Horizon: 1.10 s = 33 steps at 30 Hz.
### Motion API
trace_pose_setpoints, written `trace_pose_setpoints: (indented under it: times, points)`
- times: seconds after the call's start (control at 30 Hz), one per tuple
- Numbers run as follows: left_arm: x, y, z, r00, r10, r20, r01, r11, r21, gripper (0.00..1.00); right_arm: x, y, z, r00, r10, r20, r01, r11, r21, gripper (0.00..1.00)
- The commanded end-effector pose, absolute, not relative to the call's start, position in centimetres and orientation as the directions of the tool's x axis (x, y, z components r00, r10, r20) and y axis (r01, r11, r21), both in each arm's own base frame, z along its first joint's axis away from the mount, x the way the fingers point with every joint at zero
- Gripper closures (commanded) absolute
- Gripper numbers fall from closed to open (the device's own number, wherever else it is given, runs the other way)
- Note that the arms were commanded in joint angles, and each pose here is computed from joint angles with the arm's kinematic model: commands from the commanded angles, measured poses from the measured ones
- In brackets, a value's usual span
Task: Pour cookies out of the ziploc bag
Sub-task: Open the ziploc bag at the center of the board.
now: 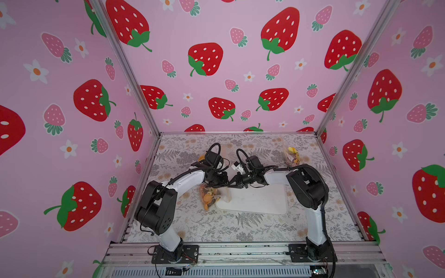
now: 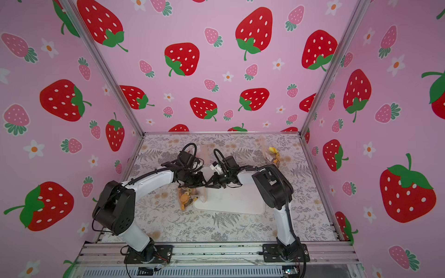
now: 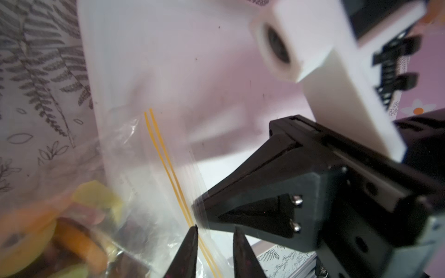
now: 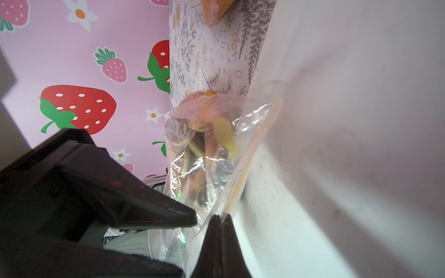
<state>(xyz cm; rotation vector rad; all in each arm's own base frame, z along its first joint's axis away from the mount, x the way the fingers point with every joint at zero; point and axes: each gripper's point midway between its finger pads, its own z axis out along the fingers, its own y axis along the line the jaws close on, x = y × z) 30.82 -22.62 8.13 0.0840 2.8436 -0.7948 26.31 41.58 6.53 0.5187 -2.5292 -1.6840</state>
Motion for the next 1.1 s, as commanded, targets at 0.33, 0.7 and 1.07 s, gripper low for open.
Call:
trace_pose_setpoints:
  times: [0.33, 0.7, 1.07]
  points:
    - [29.7, -23.4, 8.3, -0.985, 0.032, -0.169, 0.120, 0.832, -0.542, 0.79, 26.2, 42.1, 7.7, -0.941, -0.302, -0.155, -0.249, 0.305, 0.919, 1.00]
    - [29.5, -23.0, 7.3, -0.989, 0.038, -0.140, 0.106, 0.852, -0.512, 1.00, 26.2, 41.9, 7.8, -0.941, -0.298, -0.161, -0.255, 0.309, 0.916, 1.00]
    - [29.7, -21.8, 7.8, -0.984, 0.001, -0.180, 0.087, 0.879, -0.469, 1.00, 26.2, 40.0, 6.3, -0.928, -0.325, -0.182, -0.327, 0.475, 0.817, 1.00]
